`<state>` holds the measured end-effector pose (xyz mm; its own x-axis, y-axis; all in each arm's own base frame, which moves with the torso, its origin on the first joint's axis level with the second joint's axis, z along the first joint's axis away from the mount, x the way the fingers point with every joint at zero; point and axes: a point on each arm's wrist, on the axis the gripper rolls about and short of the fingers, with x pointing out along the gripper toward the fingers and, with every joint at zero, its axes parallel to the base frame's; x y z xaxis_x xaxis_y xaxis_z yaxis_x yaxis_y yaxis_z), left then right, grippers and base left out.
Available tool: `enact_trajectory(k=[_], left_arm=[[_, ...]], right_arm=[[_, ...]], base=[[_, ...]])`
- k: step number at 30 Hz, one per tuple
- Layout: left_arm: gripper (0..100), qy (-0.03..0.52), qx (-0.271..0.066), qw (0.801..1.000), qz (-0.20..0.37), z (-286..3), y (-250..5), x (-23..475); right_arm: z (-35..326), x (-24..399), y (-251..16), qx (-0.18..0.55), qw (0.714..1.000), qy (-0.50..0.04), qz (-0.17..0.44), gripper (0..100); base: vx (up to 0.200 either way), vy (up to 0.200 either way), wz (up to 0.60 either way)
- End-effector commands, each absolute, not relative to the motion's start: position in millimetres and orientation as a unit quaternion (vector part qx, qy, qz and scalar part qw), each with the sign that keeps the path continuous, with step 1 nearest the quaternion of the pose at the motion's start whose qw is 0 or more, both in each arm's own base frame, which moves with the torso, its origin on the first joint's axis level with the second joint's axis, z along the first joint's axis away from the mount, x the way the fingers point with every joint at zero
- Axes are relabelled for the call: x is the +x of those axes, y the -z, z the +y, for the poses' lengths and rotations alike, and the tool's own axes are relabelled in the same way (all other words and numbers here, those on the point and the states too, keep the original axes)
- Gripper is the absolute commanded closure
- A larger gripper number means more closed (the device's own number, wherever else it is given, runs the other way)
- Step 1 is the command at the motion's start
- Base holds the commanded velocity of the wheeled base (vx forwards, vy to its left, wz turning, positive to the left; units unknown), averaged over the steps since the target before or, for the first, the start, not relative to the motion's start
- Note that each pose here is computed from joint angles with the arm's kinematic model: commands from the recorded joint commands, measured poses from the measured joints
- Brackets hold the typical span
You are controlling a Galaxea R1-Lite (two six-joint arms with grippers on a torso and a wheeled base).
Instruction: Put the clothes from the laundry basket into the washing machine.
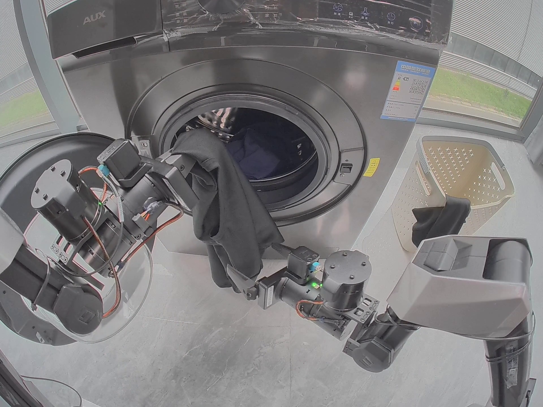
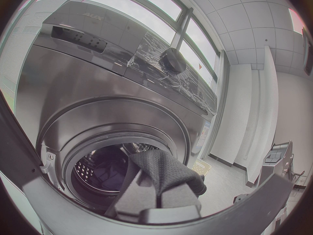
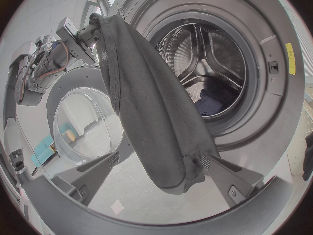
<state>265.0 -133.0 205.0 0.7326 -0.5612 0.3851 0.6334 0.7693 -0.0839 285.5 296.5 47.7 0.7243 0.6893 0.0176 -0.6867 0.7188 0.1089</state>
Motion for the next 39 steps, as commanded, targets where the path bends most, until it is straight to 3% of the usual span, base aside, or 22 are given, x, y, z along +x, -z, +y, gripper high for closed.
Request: enact_trajectory(k=[1,11,12,22,30,39], left_arm=[[100,0.323,-0.105,0.925,-0.170,-133,-204,266],[100,0.323,-0.106,0.925,-0.170,-133,-204,265],[100,0.323,-0.105,0.925,-0.172,-133,-205,265],[100,0.321,-0.105,0.926,-0.168,-131,-203,265],[100,0.312,-0.103,0.930,-0.163,-125,-201,265],[100,0.322,-0.101,0.928,-0.159,-122,-201,253]], right_arm=[[310,294,-36,0.056,0.925,-0.375,0.004,0],[324,310,-38,0.071,0.925,-0.371,-0.025,0],[324,312,-40,0.073,0.926,-0.369,-0.029,100],[314,319,-62,0.086,0.931,-0.351,-0.053,100],[244,292,-123,0.084,0.942,-0.318,-0.062,100],[200,258,-155,0.091,0.938,-0.325,-0.081,100]], base=[[0.000,0.000,0.00],[0.000,0.000,0.00],[0.000,0.000,0.00],[0.000,0.000,0.00],[0.000,0.000,0.00],[0.000,0.000,0.00]])
